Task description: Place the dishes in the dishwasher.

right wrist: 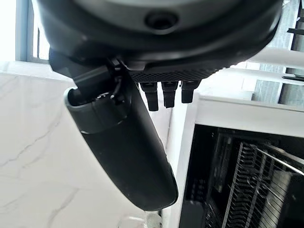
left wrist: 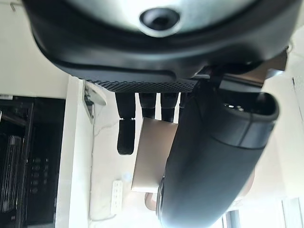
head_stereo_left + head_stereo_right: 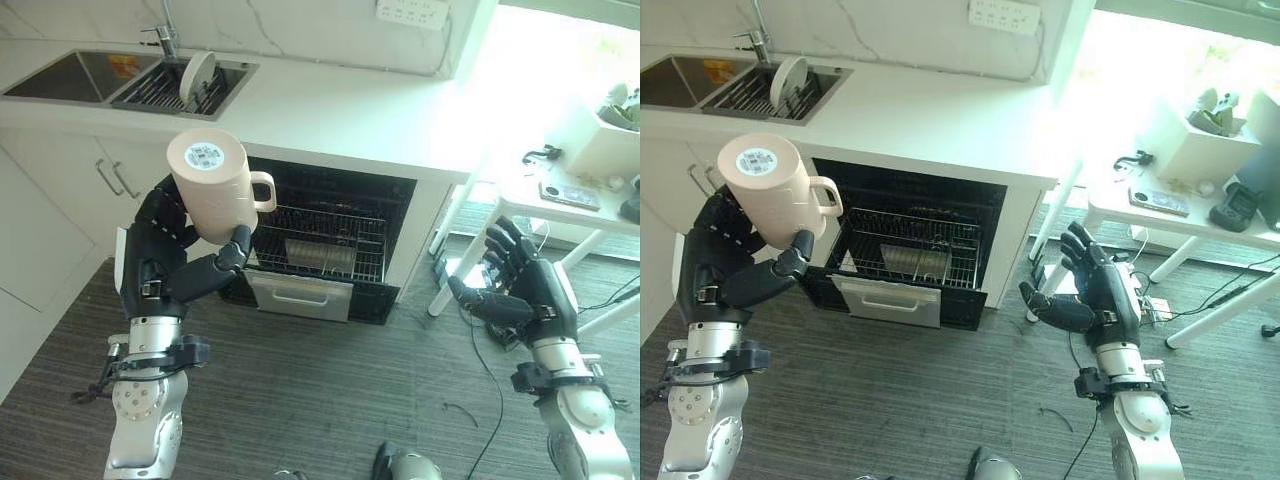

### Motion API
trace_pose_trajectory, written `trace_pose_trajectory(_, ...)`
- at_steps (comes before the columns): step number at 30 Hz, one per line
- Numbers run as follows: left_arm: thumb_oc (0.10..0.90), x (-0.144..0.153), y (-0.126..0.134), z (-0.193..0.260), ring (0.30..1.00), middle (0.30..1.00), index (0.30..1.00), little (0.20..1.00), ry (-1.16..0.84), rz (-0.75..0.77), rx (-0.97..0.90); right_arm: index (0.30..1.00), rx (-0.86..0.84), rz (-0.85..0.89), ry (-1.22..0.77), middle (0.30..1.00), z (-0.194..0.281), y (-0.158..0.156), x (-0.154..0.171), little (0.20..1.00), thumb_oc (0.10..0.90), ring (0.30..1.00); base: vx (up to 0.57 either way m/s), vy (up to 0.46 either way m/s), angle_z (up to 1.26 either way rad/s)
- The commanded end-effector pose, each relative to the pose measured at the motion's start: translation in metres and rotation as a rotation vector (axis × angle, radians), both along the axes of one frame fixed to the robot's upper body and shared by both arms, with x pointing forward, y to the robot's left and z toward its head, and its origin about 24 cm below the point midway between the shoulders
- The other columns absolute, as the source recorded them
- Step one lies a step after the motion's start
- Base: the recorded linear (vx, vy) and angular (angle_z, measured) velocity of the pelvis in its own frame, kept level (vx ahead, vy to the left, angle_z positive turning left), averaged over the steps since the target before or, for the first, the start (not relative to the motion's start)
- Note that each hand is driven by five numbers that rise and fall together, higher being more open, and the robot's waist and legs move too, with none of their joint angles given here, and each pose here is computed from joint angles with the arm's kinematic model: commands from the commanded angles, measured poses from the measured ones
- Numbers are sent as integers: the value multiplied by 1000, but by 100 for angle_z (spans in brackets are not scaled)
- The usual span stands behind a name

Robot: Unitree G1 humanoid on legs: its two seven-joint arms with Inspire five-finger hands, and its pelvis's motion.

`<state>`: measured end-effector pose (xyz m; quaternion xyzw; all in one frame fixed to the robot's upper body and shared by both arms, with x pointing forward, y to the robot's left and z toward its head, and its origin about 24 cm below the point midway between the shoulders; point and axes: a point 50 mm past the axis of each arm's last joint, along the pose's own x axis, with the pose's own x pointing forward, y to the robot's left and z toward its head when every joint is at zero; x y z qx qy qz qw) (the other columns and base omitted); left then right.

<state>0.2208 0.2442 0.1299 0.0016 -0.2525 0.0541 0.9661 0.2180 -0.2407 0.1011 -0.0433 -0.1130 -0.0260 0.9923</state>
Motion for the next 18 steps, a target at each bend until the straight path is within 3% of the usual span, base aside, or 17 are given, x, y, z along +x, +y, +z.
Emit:
trace_pose_trajectory(1,400,-4,-16,56,300,300,300,300,-306,-105,16,900,-74,3,-265,900,52,-7,6,900,800,900,170,-193,-21)
trace_pose_trajectory(7,400,-11,-14,48,300,300,300,300,-299,-62,-14,900,-116,35,-276,900,57,-7,7,900,800,900,133,56,-43)
trace_pose_trajectory(11,400,-13,-5,42,300,300,300,300,-298,-60,-14,900,-134,41,-275,900,55,-19,-2,900,800,900,199,396,-38)
trace_pose_trajectory(18,400,-3,-10,47,300,300,300,300,-289,-107,7,900,-131,-4,-248,900,48,-19,-3,900,800,900,114,223,21)
